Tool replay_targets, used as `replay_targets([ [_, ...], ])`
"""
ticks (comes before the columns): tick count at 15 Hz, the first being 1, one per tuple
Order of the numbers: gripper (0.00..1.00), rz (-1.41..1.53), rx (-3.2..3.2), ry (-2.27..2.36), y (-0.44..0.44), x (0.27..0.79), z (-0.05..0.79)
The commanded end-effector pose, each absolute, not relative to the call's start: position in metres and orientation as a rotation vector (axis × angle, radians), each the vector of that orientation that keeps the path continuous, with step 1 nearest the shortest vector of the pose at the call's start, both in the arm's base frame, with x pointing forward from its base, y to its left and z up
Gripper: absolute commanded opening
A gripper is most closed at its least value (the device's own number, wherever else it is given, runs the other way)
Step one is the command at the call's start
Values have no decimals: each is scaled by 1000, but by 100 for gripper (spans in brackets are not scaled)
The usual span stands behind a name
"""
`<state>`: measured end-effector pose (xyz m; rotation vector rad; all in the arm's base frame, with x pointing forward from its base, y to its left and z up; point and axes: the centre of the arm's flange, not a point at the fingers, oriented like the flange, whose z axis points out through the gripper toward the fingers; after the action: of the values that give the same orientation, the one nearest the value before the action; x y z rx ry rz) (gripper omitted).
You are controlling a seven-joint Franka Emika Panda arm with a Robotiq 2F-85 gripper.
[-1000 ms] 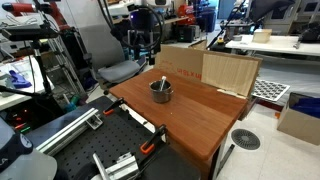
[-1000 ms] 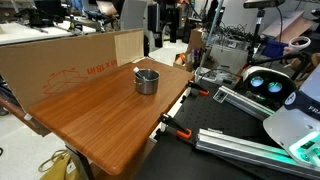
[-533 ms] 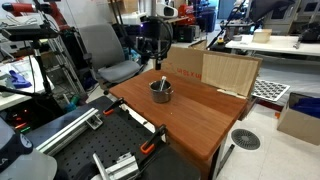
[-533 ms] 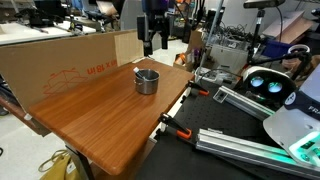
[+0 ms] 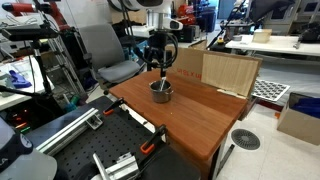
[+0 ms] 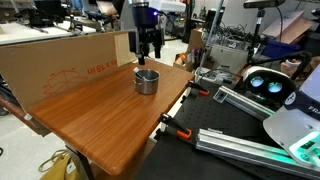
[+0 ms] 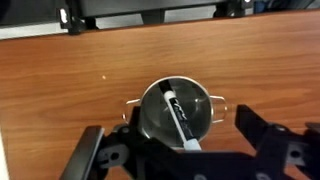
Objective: Take the marker out of the pot and put it on the table
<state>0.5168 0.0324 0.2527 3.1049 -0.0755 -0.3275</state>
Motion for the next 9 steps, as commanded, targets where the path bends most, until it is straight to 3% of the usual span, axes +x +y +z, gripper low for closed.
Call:
replay_targets([
  [1,100,-316,3076,-87,34,536,235],
  [8,100,-345,3070,-121,39,551,202],
  [9,75,-352,3070,-125,40,553,199],
])
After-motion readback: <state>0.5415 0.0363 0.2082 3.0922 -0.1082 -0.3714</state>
